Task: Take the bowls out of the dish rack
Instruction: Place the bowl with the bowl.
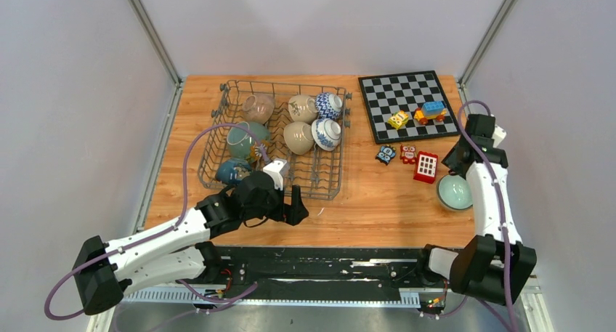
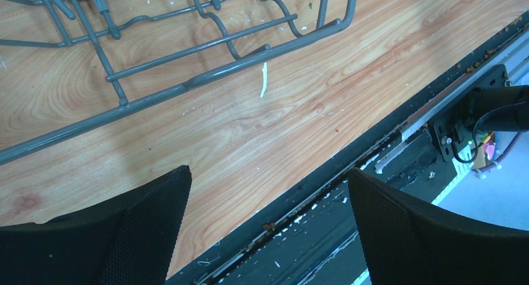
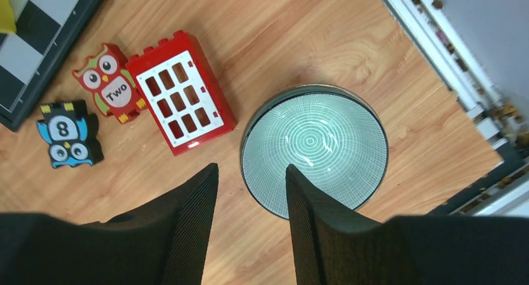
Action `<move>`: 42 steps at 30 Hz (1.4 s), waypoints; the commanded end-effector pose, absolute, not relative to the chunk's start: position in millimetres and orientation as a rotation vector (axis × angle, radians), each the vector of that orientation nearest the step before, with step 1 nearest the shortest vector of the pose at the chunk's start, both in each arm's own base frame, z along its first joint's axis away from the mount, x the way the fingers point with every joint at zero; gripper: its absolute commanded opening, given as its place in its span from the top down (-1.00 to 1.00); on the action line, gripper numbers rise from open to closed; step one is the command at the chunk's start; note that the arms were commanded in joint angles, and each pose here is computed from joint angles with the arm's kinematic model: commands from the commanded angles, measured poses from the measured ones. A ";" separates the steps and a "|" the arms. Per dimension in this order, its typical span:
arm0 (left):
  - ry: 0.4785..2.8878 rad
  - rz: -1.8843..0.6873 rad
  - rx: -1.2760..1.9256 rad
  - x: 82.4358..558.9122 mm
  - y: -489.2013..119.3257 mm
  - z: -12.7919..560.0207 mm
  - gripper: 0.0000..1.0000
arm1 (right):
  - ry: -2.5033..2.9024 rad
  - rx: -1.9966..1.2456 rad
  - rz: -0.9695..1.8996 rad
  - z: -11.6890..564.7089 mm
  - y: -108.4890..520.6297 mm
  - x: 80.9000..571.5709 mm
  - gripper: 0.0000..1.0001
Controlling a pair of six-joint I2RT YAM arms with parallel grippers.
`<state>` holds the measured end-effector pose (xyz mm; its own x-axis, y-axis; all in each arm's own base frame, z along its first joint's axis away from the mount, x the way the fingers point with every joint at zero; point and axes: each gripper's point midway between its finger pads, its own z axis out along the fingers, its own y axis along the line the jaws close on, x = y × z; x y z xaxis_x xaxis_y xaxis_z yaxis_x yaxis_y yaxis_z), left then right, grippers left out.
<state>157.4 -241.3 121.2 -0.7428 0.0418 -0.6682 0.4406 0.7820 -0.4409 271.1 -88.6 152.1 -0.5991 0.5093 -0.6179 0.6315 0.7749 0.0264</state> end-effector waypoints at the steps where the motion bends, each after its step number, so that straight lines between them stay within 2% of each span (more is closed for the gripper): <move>1: 2.235 -0.829 0.361 161.6 -245.7 141.9 -0.94 | 2.263 1.018 -0.053 139.5 -86.2 275.9 0.07; 9: 2.207 -0.821 0.378 163.4 -244.3 151.7 -0.94 | 2.207 1.155 0.025 116.4 -96.1 282.4 0.27; 15: 2.209 -0.806 0.382 164.9 -243.8 149.8 -0.94 | 2.150 1.231 0.076 107.7 -103.8 290.4 0.32; 22: 2.206 -0.771 0.375 168.7 -240.0 148.1 -0.94 | 2.117 1.278 0.112 99.0 -111.9 297.5 0.47; 30: 2.214 -0.763 0.388 169.7 -242.2 146.7 -0.94 | 2.134 1.280 0.099 91.8 -113.6 295.5 0.51; 34: 2.216 -0.761 0.388 169.4 -241.5 146.6 -0.94 | 2.117 1.254 0.100 99.6 -113.0 294.2 0.49; 38: 2.210 -0.764 0.387 169.4 -241.3 148.6 -0.94 | 2.089 1.197 0.092 126.6 -111.7 292.8 0.28; 42: 2.207 -0.763 0.388 169.3 -240.7 151.4 -0.94 | 2.061 1.065 0.091 156.8 -91.2 293.5 0.18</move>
